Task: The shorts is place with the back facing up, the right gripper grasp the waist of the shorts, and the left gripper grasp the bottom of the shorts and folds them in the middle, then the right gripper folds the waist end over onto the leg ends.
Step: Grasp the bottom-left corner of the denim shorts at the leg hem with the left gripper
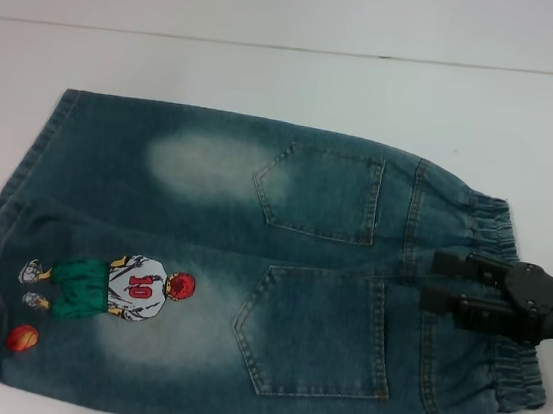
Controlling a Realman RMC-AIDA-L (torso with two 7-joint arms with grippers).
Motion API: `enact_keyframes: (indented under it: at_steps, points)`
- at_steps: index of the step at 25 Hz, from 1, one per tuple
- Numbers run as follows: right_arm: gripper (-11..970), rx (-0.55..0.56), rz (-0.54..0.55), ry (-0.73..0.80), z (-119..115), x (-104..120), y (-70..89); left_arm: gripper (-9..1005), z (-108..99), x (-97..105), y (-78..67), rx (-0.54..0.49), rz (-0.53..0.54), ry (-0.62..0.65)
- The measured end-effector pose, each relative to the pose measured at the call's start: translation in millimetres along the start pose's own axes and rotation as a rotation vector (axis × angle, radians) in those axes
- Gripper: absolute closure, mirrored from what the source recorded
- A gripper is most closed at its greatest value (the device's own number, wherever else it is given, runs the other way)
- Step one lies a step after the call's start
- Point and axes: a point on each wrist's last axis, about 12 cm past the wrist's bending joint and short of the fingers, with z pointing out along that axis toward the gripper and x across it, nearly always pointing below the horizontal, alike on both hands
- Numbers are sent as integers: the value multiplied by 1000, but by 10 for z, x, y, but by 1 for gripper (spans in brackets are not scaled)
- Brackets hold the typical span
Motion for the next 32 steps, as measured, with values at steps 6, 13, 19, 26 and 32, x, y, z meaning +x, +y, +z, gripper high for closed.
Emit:
enact_keyframes:
  at_steps: [6, 13, 19, 26, 32]
  points:
    - [48, -6, -13, -1, 13, -28, -1, 927, 36, 8, 24, -20, -31, -14]
    - [48, -5, -30, 1, 9, -73, -9, 916, 57, -16, -5, -34, -24, -10]
    - [48, -12, -37, 3, 29, -101, -11, 917, -7, -28, 12, -57, -36, -20]
    - [48, -23, -46, 6, 79, -171, -21, 890, 23, -42, -9, -72, -11, 16]
    - [48, -30, -55, 8, 111, -215, -28, 800, 12, -29, 8, -81, -25, 12]
